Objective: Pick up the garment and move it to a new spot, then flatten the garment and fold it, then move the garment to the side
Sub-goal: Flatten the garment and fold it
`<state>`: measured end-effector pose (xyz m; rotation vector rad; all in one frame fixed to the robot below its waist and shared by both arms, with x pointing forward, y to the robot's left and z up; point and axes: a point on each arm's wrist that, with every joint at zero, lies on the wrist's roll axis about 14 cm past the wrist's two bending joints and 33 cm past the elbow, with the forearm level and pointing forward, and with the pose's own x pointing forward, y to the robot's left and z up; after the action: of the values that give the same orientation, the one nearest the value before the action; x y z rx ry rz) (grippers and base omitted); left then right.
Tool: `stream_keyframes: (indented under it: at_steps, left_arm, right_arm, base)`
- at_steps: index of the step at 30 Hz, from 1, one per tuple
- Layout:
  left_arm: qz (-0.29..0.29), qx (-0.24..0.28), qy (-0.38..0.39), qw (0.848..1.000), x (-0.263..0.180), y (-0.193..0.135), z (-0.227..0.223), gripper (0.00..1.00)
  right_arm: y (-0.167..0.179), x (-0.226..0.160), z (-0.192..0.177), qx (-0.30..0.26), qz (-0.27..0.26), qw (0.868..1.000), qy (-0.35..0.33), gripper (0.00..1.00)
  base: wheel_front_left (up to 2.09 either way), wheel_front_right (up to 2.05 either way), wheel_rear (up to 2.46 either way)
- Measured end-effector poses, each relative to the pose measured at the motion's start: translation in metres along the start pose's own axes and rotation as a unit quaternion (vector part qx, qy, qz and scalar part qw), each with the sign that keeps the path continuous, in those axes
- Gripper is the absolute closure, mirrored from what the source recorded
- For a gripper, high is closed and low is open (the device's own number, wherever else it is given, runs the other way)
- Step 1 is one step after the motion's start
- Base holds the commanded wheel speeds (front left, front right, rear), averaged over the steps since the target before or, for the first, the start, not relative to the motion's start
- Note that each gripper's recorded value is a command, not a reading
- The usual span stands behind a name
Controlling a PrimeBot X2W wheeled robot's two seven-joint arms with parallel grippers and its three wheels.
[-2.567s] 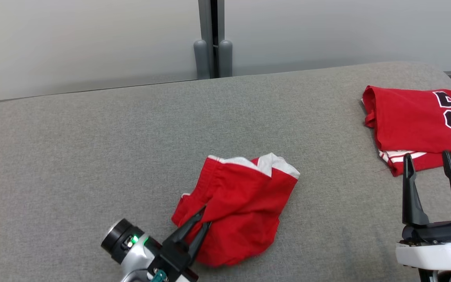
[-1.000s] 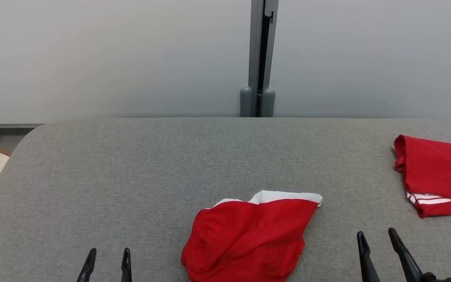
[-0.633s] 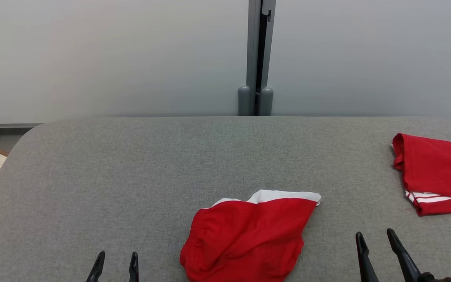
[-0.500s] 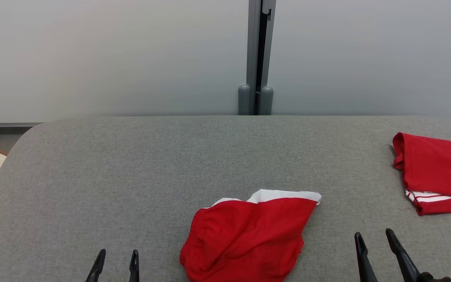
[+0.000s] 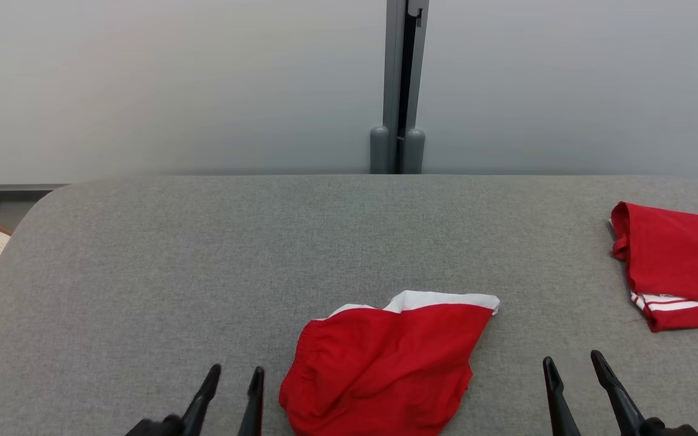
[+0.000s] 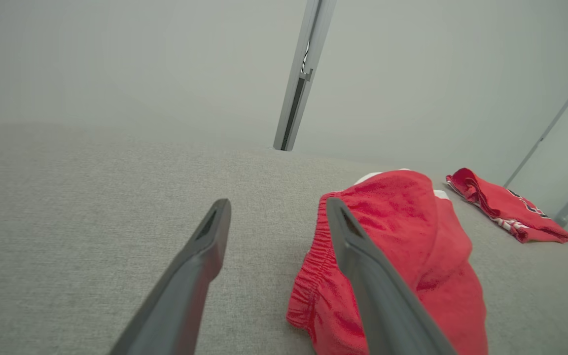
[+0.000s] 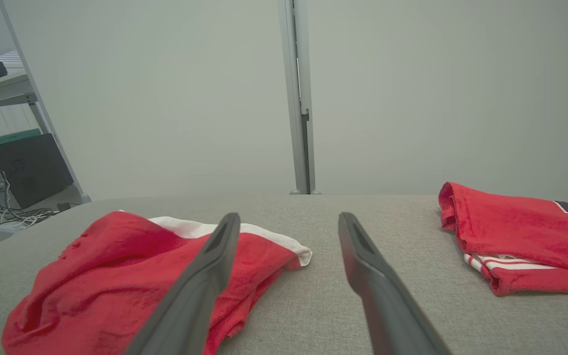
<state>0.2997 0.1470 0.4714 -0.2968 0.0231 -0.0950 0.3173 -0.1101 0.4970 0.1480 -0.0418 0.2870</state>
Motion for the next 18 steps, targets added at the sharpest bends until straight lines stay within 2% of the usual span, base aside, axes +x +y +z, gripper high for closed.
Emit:
stream_keyframes:
  at_steps: [2, 4, 7, 12, 15, 18]
  left_arm:
    - [-0.027, -0.023, 0.009, 0.999, 0.014, -0.016, -0.005, 0.00]
    - [-0.069, -0.042, 0.048, 0.996, 0.029, -0.037, -0.014, 0.00]
    - [-0.128, -0.075, 0.134, 0.980, 0.046, -0.061, -0.027, 0.00]
    - [-0.144, -0.076, 0.231, 0.959, 0.068, -0.042, -0.033, 0.00]
    - [-0.152, -0.080, 0.291, 0.941, 0.070, -0.039, -0.047, 0.00]
    - [-0.171, -0.121, 0.337, 0.918, 0.067, -0.051, -0.054, 0.00]
  right_arm:
    - [0.002, 0.003, 0.000, -0.002, 0.005, 1.000, 0.000, 0.00]
    - [0.004, 0.007, 0.001, -0.006, 0.013, 1.000, 0.000, 0.00]
    - [0.008, 0.014, 0.001, -0.007, 0.023, 1.000, 0.000, 0.00]
    - [0.005, 0.023, 0.002, -0.017, 0.030, 0.999, -0.001, 0.00]
    - [-0.001, 0.026, 0.001, -0.020, 0.024, 0.999, 0.002, 0.00]
    - [-0.007, 0.025, -0.004, -0.022, 0.018, 1.000, 0.010, 0.00]
  base:
    - [0.00, 0.00, 0.00]
    - [0.00, 0.00, 0.00]
    - [0.00, 0.00, 0.00]
    - [0.00, 0.00, 0.00]
    - [0.00, 0.00, 0.00]
    - [0.00, 0.00, 0.00]
